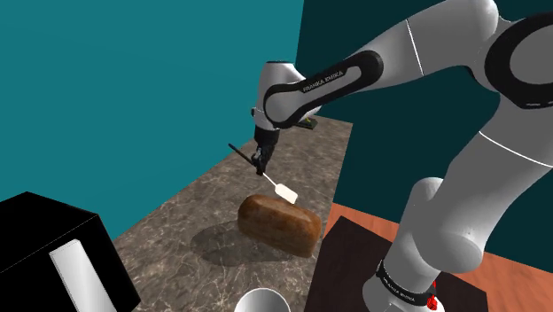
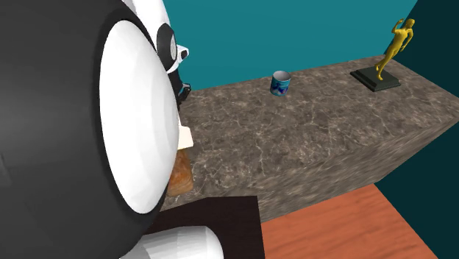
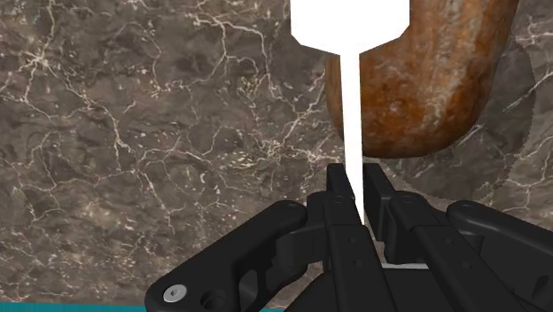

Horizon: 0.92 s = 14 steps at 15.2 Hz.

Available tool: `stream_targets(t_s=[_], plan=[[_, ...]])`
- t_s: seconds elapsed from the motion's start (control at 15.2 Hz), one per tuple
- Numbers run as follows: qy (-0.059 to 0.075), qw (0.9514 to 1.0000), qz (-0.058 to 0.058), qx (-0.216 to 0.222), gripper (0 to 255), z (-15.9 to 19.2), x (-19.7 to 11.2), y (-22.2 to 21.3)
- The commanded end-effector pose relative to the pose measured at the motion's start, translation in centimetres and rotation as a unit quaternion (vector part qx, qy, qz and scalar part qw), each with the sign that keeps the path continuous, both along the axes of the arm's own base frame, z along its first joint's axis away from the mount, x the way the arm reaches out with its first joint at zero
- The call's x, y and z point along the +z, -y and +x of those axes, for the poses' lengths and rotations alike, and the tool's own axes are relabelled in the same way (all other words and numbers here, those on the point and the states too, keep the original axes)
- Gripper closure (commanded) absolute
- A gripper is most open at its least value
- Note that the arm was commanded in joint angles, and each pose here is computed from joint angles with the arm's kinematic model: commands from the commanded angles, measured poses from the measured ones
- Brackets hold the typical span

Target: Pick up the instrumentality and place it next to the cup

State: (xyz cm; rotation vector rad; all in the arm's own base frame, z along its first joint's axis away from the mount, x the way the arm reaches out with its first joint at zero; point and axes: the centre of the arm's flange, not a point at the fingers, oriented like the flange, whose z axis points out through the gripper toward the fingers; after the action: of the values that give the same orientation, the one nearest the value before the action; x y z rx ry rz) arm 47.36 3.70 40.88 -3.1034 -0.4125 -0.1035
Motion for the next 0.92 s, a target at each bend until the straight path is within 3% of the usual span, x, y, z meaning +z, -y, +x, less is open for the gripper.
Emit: stream_targets(t_s=[0.0,0.86], plan=[[0.000,1.0000,0.000,-0.001,255,-0.6,-0.1,-2.3],[0.000,1.0000,0.000,-0.001,255,-4.2,-0.1,-19.1]])
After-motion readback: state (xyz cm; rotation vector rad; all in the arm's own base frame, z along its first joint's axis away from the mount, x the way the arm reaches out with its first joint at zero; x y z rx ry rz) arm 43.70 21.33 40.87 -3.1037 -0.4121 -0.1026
